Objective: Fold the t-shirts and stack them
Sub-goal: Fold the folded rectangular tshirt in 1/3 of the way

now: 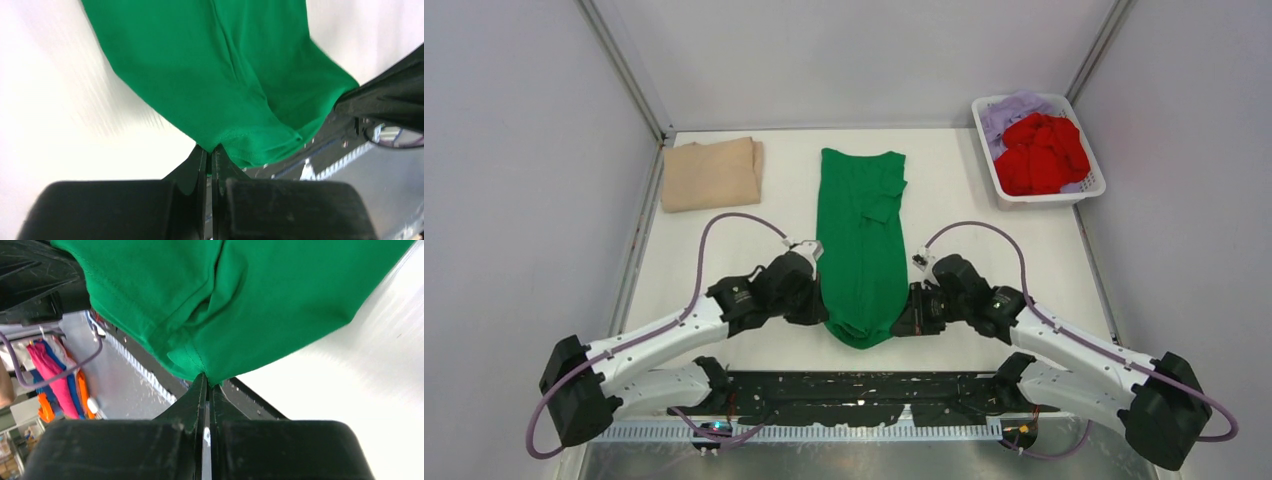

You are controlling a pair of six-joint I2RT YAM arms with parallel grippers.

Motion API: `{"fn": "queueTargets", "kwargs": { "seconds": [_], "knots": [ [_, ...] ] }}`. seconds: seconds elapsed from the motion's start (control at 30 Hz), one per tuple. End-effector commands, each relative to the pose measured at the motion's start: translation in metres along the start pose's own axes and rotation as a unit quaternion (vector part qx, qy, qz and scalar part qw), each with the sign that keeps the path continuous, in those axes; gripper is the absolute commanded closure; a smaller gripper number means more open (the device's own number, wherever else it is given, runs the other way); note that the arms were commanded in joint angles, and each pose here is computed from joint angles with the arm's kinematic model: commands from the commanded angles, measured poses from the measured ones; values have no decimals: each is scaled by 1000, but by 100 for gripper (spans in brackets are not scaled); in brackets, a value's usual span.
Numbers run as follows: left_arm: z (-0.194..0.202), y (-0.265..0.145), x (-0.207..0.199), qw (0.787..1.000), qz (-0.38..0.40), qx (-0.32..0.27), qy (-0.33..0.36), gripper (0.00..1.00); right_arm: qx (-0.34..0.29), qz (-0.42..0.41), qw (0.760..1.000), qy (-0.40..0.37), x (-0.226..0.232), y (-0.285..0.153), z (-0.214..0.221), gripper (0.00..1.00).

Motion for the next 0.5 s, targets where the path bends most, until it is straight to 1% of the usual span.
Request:
{"fn": "queueTargets", "kwargs": {
  "seconds": [0.0,0.2,0.47],
  "knots": [
    [-37,4,4,999,-30,-38,5,100,-63,6,998,-30,12,1,-37,95],
    [-78,19,13,998,-44,-49,-5,100,-95,-7,995,-8,11,5,-80,95],
    [-128,46,30,998,-49,-21,-24,100,-153,-4,988,9,3,5,-140,95]
  ]
}}
Point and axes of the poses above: each gripper's point midway between its finger pads, its own y axis out along the fingers, its own x axis along the line the jaws close on, z = x × y, the point moved 10 cm from there along -y, back along the fingers, and after that the axes turned 4 degrees about y, right-handed, at the moved point
